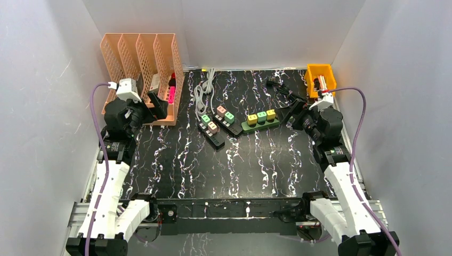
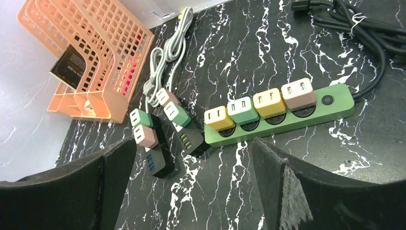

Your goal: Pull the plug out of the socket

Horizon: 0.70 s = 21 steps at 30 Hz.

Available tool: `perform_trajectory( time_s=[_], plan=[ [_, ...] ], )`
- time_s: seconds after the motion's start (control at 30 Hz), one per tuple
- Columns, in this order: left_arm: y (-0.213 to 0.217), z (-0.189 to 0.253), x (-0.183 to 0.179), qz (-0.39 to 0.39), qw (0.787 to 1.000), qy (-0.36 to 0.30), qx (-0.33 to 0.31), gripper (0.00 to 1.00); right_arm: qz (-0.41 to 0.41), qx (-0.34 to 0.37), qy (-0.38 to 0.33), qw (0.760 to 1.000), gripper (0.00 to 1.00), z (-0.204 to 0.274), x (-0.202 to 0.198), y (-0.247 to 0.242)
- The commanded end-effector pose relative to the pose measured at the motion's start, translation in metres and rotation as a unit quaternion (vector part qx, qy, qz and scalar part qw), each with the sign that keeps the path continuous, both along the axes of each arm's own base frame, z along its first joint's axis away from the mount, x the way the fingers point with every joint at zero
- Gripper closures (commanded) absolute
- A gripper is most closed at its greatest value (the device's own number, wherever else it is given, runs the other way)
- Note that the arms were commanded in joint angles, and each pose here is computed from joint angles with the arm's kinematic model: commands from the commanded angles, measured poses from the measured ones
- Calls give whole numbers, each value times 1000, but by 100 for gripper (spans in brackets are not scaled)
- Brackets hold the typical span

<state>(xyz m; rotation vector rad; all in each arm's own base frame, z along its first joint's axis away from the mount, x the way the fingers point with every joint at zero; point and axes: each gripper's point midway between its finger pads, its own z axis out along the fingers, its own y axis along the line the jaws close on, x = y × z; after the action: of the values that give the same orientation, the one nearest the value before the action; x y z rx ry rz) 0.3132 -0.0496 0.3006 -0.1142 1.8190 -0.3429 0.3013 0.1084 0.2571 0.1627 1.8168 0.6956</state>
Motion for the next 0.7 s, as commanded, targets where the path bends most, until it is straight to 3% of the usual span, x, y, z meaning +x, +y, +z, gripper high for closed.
perform_trajectory(
  time_s=[0.0, 0.07, 0.17, 0.2, 0.27, 0.3, 0.33, 0.47, 0.67],
  plan=[
    [-13, 16, -7, -25, 999, -25, -37, 2, 11, 13, -21, 1000, 2, 22, 4, 4],
    [-27, 15, -13, -63, 997, -21, -48, 2, 6, 15, -7, 1000, 2, 13, 10, 5],
    [-61, 16, -31, -188, 981, -27, -37, 2, 10, 6, 9, 1000, 2, 3, 17, 11],
    [-79, 14, -44, -262, 964, -25, -32, 2, 16, -2, 11, 1000, 2, 1, 18, 15],
    [-112, 12, -81, -421, 906, -26, -34, 2, 30, -29, 4, 999, 2, 2, 20, 27],
    [-119, 13, -91, -459, 887, -30, -40, 2, 34, -45, -1, 998, 2, 1, 20, 34],
    [-120, 13, -93, -468, 882, -30, -41, 2, 39, -65, -6, 997, 2, 0, 19, 43],
    [-114, 9, -73, -422, 905, -25, -41, 2, 74, -146, -25, 986, 2, -8, 11, 88],
    [-101, -37, -13, -310, 943, 69, -97, 1, 153, -263, -25, 952, 3, -45, -4, 153]
  ],
)
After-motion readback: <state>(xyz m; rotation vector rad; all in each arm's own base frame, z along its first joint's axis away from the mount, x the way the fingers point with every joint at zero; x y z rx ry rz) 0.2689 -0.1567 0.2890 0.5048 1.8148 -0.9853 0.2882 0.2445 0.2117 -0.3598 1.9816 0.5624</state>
